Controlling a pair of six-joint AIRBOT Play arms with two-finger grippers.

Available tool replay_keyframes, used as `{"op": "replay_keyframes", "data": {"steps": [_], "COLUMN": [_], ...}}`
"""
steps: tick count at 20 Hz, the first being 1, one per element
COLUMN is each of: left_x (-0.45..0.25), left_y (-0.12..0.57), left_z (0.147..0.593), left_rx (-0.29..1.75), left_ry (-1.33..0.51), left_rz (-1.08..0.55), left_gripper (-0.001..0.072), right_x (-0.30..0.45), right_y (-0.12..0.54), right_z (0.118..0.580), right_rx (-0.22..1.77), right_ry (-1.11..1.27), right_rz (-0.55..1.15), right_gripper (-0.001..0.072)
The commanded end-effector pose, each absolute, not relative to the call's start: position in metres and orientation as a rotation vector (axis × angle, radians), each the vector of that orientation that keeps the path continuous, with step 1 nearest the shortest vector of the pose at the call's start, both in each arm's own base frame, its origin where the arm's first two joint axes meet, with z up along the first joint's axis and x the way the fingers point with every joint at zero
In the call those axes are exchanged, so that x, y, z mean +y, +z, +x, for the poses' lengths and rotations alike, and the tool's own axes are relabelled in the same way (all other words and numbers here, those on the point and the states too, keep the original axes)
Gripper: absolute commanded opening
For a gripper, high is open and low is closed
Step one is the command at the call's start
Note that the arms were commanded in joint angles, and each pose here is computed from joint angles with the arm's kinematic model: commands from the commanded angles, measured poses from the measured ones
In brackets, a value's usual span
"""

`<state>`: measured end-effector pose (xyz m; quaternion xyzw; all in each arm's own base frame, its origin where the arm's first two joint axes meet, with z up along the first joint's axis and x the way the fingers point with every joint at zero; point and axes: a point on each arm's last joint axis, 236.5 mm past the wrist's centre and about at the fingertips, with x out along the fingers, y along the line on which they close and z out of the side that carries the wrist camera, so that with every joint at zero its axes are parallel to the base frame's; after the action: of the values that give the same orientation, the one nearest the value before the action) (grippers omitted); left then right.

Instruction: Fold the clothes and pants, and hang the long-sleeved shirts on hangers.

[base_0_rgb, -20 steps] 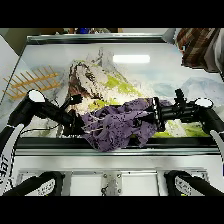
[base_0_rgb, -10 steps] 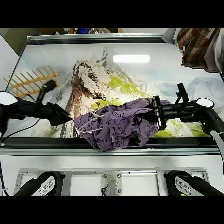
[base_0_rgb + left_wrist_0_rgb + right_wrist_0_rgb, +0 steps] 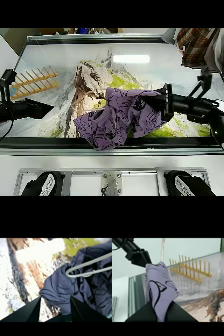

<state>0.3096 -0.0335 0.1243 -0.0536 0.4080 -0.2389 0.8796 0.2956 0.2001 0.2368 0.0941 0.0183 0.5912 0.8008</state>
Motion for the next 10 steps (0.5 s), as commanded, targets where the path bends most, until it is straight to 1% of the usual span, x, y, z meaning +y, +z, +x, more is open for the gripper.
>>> {"op": "replay_keyframes", "data": {"steps": [1, 2, 3, 4, 5, 8, 10], "left_x": [-0.031, -0.032, -0.036, -0.044, -0.054, -0.097, -0.127], "left_y": [0.143, 0.144, 0.142, 0.137, 0.13, 0.103, 0.089], "left_z": [0.311, 0.309, 0.307, 0.303, 0.299, 0.291, 0.289], "left_rx": [0.844, 0.863, 0.887, 0.918, 0.943, 1.03, 1.057], "left_ry": [-0.319, -0.282, -0.266, -0.275, -0.3, -0.351, -0.382], "left_rz": [-0.385, -0.474, -0.556, -0.615, -0.654, -0.801, -0.817], "left_gripper": [0.0358, 0.036, 0.0461, 0.0602, 0.0636, 0.0635, 0.0635], "right_x": [0.189, 0.188, 0.187, 0.187, 0.187, 0.188, 0.188], "right_y": [0.269, 0.273, 0.278, 0.279, 0.28, 0.28, 0.275], "right_z": [0.29, 0.286, 0.283, 0.28, 0.278, 0.276, 0.276], "right_rx": [0.004, -0.009, -0.022, -0.028, -0.029, -0.012, 0.003], "right_ry": [1.191, 1.184, 1.179, 1.179, 1.18, 1.182, 1.181], "right_rz": [0.247, 0.232, 0.218, 0.207, 0.197, 0.213, 0.198], "right_gripper": [0.0023, 0.0024, 0.0024, 0.0024, 0.0024, 0.0024, 0.0024]}}
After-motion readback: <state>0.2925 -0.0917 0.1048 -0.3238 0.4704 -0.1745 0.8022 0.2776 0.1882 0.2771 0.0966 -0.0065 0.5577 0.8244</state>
